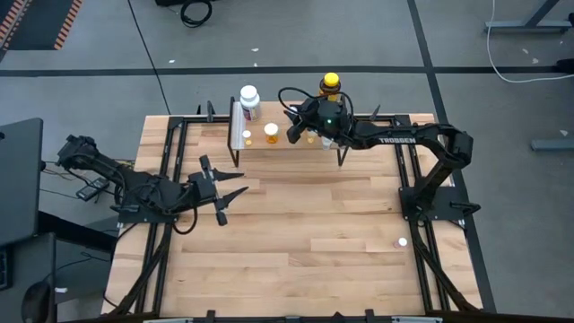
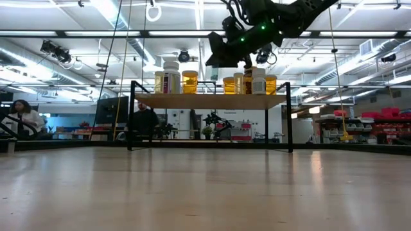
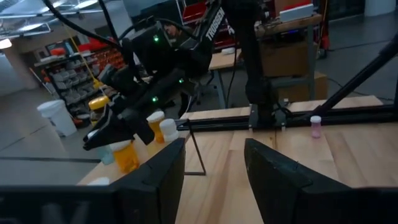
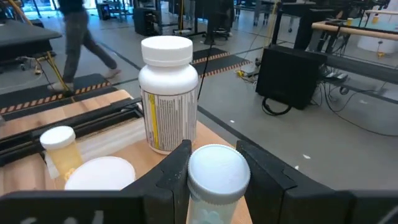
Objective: Pick and place medicine bottles onto shelf by color
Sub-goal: Put the small blue medicine bottle on the shelf
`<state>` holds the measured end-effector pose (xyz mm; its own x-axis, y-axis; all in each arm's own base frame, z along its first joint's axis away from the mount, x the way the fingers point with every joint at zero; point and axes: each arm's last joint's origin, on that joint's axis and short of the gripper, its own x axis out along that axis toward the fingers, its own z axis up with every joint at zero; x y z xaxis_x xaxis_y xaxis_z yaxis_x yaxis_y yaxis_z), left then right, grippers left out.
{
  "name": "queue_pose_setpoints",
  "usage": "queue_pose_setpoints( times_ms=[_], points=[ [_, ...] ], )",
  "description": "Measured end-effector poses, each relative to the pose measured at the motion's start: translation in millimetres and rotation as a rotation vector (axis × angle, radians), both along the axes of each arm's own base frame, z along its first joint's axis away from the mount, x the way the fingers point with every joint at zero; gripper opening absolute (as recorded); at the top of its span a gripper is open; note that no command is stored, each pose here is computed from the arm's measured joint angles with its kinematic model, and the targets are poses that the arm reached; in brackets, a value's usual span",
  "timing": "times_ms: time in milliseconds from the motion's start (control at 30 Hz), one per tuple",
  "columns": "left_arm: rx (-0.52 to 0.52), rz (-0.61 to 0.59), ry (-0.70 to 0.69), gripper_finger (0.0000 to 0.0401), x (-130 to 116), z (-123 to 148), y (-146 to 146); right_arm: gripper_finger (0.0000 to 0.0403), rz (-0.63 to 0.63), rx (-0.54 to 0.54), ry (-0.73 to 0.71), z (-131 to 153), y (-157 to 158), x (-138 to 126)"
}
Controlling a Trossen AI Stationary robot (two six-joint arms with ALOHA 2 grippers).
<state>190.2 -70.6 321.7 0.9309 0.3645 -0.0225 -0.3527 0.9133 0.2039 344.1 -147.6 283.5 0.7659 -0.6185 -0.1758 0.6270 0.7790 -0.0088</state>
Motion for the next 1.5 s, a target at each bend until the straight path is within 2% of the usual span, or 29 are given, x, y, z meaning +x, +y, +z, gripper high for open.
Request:
queue_pose_setpoints(
  times_ms=[367, 600, 767, 1000, 1167, 1500],
  points=[
    [0.012, -0.002, -0.002, 0.0169, 0.0, 0.7, -0.4, 0.0128, -0.016, -0.031, -0.04, 27.3, -15.4, 14.6],
    [0.015, -0.004, 0.007, 0.0167, -0.2, -0.2, -0.7, 0.0128, 0.022, -0.004, 0.041, 5.6, -35.2, 51.8],
    [0.035, -0.004, 0.049, 0.0167, -0.4, -4.3, -0.6, 0.0128, 0.008, -0.009, 0.092, 11.1, -53.1, 65.4],
    [0.037, 0.0, 0.05, 0.0167, -1.7, -3.8, 0.1, 0.0128, -0.036, 0.056, 0.1, 10.7, -74.7, 58.2],
    [0.025, 0.007, 0.025, 0.0166, -6.8, 1.0, 2.8, 0.0128, -0.048, 0.123, 0.108, -6.3, -84.4, 49.2],
    [-0.008, -0.028, 0.0, 0.0165, -12.9, 4.0, -1.6, 0.0128, -0.061, 0.133, 0.037, -23.8, -84.8, 45.6]
  ],
)
